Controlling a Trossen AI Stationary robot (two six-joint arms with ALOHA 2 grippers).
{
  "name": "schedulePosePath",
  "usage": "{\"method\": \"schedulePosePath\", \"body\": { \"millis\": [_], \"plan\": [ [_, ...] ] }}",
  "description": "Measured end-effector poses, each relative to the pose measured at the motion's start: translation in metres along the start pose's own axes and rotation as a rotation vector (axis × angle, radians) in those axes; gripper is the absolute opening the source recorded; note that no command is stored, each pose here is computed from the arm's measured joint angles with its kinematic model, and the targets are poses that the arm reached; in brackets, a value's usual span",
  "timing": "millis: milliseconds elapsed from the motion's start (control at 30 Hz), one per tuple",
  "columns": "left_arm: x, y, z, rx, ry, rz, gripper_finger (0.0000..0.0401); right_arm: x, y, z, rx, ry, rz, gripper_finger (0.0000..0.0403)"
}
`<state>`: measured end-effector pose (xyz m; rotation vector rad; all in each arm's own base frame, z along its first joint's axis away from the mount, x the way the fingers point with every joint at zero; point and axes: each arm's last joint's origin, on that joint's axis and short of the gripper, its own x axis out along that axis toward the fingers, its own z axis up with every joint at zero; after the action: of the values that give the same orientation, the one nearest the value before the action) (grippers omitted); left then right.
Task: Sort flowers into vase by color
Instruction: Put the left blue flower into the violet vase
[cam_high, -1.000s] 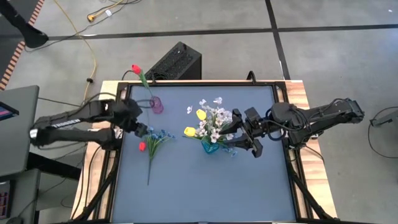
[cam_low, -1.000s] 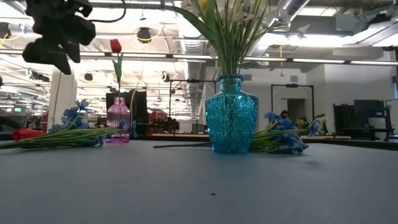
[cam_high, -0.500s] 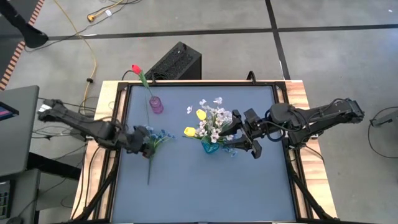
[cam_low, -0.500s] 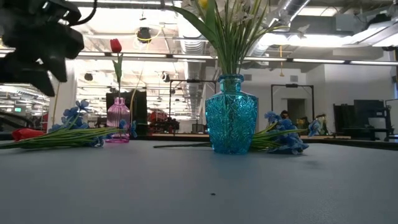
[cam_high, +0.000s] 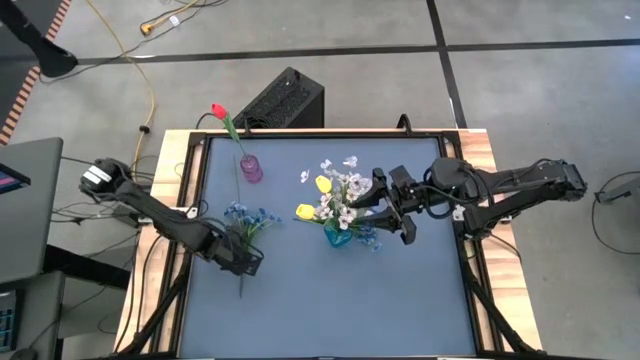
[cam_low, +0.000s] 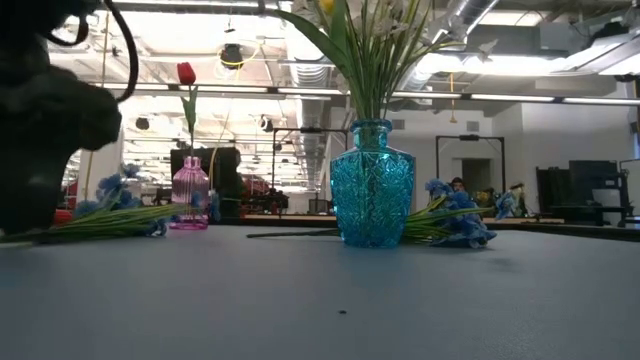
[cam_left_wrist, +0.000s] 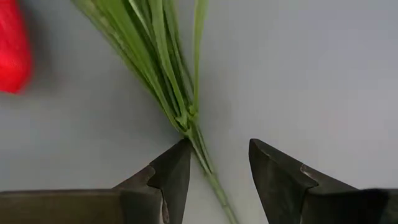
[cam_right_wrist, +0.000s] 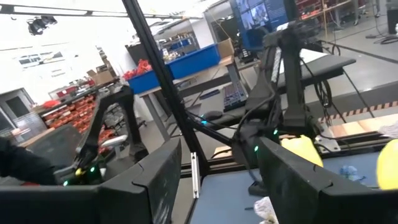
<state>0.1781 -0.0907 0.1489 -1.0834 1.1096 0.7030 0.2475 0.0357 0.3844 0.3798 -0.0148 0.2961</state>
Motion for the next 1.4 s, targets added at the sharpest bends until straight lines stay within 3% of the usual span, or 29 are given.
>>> {"method": "schedulePosePath", "body": {
  "millis": [200,433,567,733,867,967,1133,1233,1400],
  "plan": [
    [0.015,-0.002,-0.003,-0.015,0.028,0.063,0.0153,0.0,-0.002,0.001,-0.001,-0.004,-0.008,0.0238],
    [0.008,-0.008,-0.002,0.038,-0.006,0.109,0.0144,0.0,-0.002,0.001,0.0,-0.003,-0.006,0.0238],
    [0.008,-0.007,-0.001,0.05,-0.02,0.119,0.0104,0.0,-0.002,0.001,0.0,-0.003,-0.006,0.0238],
    [0.008,-0.008,-0.001,0.091,-0.025,0.111,0.0017,0.0,-0.002,0.001,0.0,-0.002,-0.005,0.0238],
    [0.008,-0.016,-0.001,0.105,-0.055,0.032,0.0007,0.0,-0.002,0.001,0.001,-0.002,-0.005,0.0238],
    [0.008,-0.025,0.0,0.095,-0.13,-0.071,0.0003,0.0,-0.002,0.001,0.009,-0.002,-0.004,0.0238],
    [-0.009,-0.036,0.009,0.044,-0.316,-0.156,0.0002,0.0,-0.002,0.001,0.034,-0.002,-0.004,0.0238],
    [-0.032,-0.041,0.019,0.042,-0.448,-0.214,0.0001,0.0,-0.002,0.001,0.037,-0.002,-0.004,0.0238],
    [-0.089,-0.043,0.041,0.138,-0.715,-0.335,0.0,0.0,-0.002,0.001,0.06,-0.002,-0.004,0.0238]
  ]
}}
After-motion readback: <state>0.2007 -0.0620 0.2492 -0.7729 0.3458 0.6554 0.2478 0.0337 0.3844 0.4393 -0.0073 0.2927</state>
